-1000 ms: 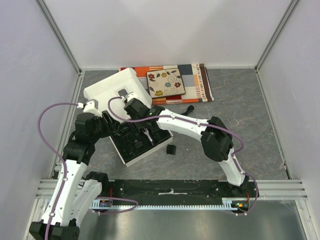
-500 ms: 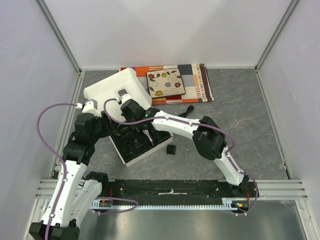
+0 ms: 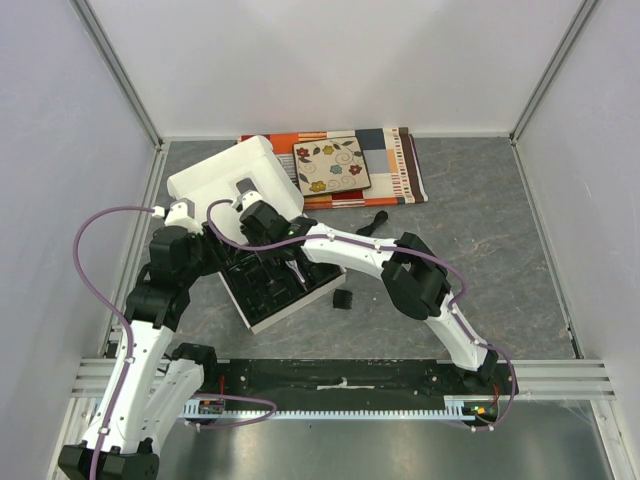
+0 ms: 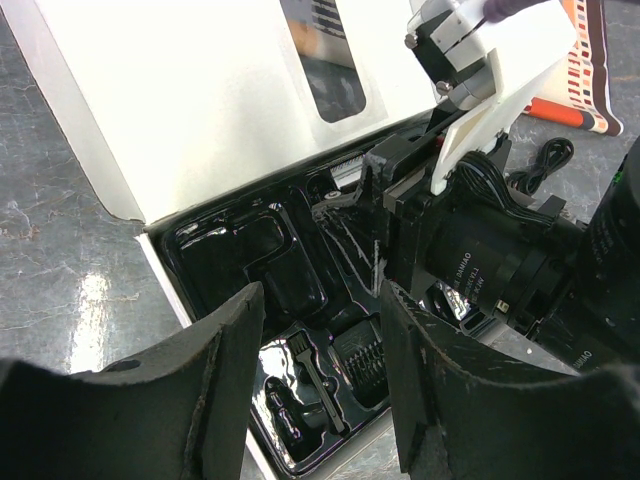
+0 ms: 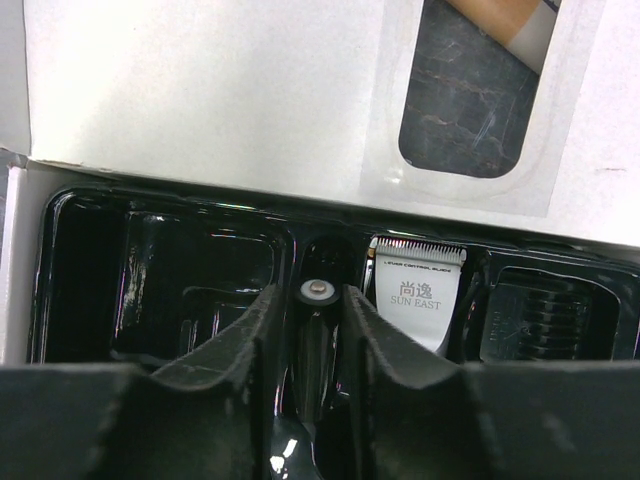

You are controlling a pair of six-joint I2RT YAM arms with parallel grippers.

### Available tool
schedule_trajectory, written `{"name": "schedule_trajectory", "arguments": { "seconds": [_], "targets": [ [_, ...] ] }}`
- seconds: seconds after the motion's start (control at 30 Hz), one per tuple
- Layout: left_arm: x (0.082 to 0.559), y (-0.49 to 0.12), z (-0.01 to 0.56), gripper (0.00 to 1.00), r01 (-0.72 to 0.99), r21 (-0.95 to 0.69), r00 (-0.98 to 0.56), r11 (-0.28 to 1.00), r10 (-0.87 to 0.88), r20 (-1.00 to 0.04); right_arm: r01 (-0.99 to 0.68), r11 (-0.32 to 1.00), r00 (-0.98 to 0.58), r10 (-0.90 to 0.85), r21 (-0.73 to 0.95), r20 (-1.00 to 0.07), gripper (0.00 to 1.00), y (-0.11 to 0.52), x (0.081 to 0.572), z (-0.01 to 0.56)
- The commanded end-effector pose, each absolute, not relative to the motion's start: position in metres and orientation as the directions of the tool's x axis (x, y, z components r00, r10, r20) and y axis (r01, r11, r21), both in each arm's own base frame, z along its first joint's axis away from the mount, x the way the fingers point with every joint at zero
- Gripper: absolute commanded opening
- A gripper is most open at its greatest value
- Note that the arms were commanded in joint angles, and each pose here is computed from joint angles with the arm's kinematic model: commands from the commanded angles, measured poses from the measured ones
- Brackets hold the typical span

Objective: Sort the hair-cutting tools

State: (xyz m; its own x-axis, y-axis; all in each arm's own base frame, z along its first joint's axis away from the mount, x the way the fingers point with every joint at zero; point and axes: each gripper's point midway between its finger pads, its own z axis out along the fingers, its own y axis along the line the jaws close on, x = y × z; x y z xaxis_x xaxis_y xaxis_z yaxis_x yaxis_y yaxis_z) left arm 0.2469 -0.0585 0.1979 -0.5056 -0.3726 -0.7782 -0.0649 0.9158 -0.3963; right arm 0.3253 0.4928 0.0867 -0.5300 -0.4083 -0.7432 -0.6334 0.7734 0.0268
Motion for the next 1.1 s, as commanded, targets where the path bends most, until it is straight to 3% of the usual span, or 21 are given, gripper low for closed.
{"name": "schedule_trajectory", "arguments": {
  "seconds": [0.0, 0.03, 0.13, 0.4, 0.5, 0.7, 0.8, 1.07],
  "targets": [
    [0.250, -0.058, 0.206, 0.57, -0.073, -0.412, -0.477, 0.908, -0.395, -0.785, -0.627, 0.777, -0.515, -0.365, 0.050, -0.775, 0.41, 0.504, 0.332, 0.101],
    [0.250, -0.058, 0.206, 0.57, -0.072, -0.413, -0.478, 0.908, -0.395, -0.785, -0.626, 0.778, -0.515, -0.364, 0.050, -0.776, 0.48, 0.504, 0.332, 0.101],
    [0.250, -0.058, 0.206, 0.57, -0.074, -0.413, -0.478, 0.908, -0.396, -0.784, -0.626, 0.779, -0.512, -0.362, 0.049, -0.779, 0.54, 0.504, 0.332, 0.103],
    [0.250, -0.058, 0.206, 0.57, -0.073, -0.413, -0.478, 0.908, -0.395, -0.784, -0.624, 0.779, -0.494, -0.339, 0.056, -0.801, 0.56, 0.503, 0.331, 0.125],
    [0.251, -0.058, 0.206, 0.57, -0.073, -0.414, -0.479, 0.907, -0.396, -0.784, -0.615, 0.787, -0.483, -0.329, 0.046, -0.812, 0.51, 0.498, 0.332, 0.136],
    [0.251, -0.059, 0.205, 0.57, -0.074, -0.414, -0.483, 0.908, -0.395, -0.781, -0.604, 0.796, -0.474, -0.323, 0.035, -0.819, 0.13, 0.493, 0.330, 0.144],
    [0.251, -0.059, 0.205, 0.57, -0.072, -0.413, -0.482, 0.908, -0.394, -0.783, -0.607, 0.794, -0.483, -0.328, 0.040, -0.812, 0.02, 0.492, 0.328, 0.139],
    [0.251, -0.058, 0.204, 0.57, -0.075, -0.412, -0.485, 0.908, -0.394, -0.781, -0.609, 0.791, -0.512, -0.341, 0.053, -0.789, 0.00, 0.489, 0.319, 0.123]
  ]
}}
